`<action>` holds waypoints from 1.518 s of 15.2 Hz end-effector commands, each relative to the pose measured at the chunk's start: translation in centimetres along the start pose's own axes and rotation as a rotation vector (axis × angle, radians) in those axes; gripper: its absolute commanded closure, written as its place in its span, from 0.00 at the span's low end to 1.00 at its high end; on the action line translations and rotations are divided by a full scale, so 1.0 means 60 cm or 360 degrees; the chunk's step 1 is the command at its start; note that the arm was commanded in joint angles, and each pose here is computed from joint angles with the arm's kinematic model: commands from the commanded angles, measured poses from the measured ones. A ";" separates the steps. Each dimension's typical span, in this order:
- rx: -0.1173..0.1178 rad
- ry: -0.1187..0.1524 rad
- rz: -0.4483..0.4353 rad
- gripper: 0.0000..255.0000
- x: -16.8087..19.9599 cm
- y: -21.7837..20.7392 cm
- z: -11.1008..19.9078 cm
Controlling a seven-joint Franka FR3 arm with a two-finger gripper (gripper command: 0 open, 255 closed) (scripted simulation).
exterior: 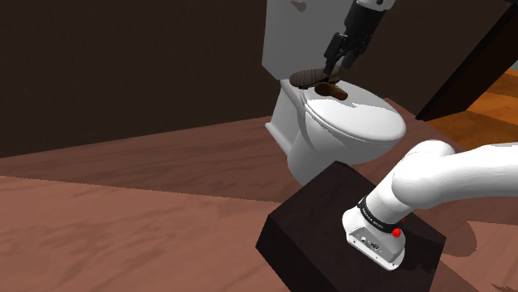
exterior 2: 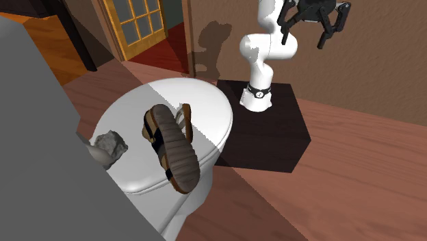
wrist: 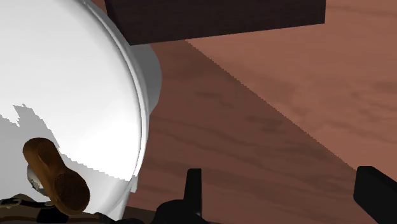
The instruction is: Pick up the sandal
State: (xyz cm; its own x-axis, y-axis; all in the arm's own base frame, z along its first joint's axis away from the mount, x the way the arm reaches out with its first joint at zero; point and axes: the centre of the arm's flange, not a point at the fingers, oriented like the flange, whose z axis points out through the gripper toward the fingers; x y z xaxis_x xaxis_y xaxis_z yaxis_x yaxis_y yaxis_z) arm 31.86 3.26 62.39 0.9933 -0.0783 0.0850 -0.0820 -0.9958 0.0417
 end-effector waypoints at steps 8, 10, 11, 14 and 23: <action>-0.0155 -0.0102 -0.0267 0.00 0.051 0.108 0.067; -0.0199 -0.0131 -0.0343 0.00 0.069 0.138 0.085; -0.0222 -0.0146 -0.0381 0.00 0.078 0.153 0.094; -0.0288 -0.0189 -0.0496 0.00 0.106 0.197 0.120; -0.0487 -0.0321 -0.0839 0.00 0.207 0.323 0.191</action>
State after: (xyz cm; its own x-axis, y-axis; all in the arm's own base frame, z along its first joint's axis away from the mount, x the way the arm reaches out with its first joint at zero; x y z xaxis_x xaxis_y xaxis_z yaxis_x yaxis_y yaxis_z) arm 42.62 -16.60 53.44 0.9122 0.3609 -0.1941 0.4057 -0.8624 0.3029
